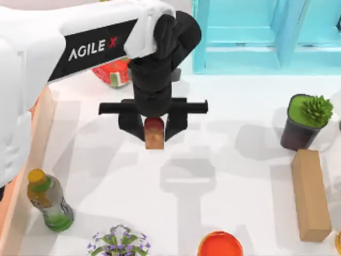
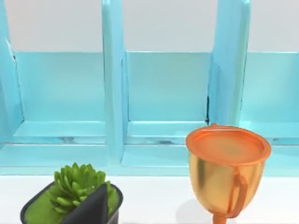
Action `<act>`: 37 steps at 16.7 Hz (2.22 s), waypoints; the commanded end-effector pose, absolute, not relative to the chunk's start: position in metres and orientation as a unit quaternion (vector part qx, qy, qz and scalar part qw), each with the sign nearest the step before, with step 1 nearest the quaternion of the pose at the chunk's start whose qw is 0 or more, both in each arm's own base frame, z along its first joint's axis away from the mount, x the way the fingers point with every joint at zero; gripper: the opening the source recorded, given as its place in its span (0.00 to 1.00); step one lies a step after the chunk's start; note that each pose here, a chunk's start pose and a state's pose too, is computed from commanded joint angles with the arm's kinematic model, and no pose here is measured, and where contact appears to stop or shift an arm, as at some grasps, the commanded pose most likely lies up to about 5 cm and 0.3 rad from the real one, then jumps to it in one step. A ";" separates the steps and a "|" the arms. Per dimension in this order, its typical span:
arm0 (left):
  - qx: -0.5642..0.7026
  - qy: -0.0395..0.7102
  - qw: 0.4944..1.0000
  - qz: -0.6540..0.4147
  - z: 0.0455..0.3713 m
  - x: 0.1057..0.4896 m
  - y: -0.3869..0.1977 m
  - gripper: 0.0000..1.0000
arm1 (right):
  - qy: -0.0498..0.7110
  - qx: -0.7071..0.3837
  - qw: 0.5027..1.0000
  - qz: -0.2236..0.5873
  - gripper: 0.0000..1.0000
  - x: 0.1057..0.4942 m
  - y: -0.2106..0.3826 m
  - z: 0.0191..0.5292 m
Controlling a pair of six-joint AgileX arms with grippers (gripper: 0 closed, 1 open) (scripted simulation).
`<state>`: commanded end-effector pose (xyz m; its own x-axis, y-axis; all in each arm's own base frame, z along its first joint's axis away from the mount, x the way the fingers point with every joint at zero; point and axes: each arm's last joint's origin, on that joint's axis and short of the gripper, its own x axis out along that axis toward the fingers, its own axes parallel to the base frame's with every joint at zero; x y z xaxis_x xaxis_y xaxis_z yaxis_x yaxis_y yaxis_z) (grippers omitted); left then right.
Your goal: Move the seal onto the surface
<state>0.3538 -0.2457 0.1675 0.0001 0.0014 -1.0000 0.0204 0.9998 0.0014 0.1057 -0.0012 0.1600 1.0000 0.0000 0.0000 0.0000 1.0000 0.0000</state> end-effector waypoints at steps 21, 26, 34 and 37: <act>0.008 0.706 0.708 -0.007 0.127 0.353 -0.247 0.60 | 0.000 0.000 1.000 0.000 1.00 0.106 -0.001 0.160; 0.008 0.706 0.708 -0.007 0.127 0.353 -0.247 0.98 | 0.000 0.000 1.000 0.000 1.00 0.106 -0.001 0.160; 0.008 0.706 0.708 -0.007 0.127 0.353 -0.247 1.00 | 0.000 0.000 1.000 0.000 1.00 0.106 -0.001 0.160; 0.006 0.707 0.707 -0.007 0.130 0.354 -0.247 1.00 | 0.000 0.000 1.000 0.000 1.00 0.106 -0.001 0.160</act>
